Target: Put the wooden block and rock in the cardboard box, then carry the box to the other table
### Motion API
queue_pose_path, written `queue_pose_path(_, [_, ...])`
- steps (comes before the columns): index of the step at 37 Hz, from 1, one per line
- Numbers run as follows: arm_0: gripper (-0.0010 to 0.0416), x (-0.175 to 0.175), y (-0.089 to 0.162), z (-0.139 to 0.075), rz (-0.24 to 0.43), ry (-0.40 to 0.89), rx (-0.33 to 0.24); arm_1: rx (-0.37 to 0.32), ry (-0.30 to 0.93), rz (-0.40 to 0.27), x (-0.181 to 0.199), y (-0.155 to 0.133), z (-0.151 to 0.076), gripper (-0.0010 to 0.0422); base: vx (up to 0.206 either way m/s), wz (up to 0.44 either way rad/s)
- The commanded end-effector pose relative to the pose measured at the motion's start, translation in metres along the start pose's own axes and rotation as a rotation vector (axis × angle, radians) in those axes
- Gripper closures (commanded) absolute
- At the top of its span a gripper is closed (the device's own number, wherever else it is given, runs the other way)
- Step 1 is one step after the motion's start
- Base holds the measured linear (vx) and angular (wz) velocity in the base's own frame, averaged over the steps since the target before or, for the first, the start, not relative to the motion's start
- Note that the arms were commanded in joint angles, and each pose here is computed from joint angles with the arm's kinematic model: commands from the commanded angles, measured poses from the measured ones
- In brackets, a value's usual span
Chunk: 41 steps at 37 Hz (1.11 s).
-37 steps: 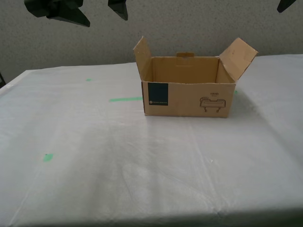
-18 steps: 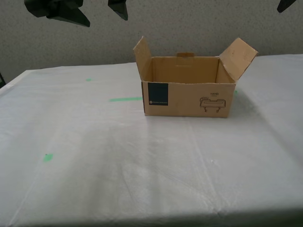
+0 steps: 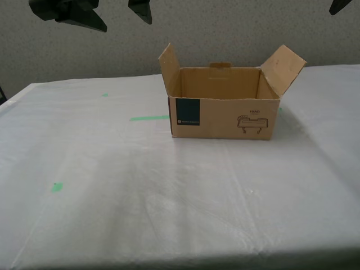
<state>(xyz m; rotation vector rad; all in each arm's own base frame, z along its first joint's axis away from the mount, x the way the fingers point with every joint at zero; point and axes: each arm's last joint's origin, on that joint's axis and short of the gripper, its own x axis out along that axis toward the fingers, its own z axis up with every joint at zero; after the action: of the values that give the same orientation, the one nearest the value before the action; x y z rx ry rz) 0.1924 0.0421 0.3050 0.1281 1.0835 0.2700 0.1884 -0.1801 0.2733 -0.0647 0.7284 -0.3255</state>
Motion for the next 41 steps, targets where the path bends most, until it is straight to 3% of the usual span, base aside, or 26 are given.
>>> queue_pose_path(1, [0.0012, -0.0001, 0.0000, 0.0001, -0.002, -0.002, 0.003, -0.002, -0.001, -0.003, -0.0001, -0.0002, 0.0003, 0.0016, 0.000, 0.000])
queue_pose_path(41, [0.0012, -0.0001, 0.0000, 0.0001, -0.002, -0.002, 0.003, -0.002, -0.001, -0.003, -0.0001, -0.0002, 0.0003, 0.0016, 0.000, 0.000])
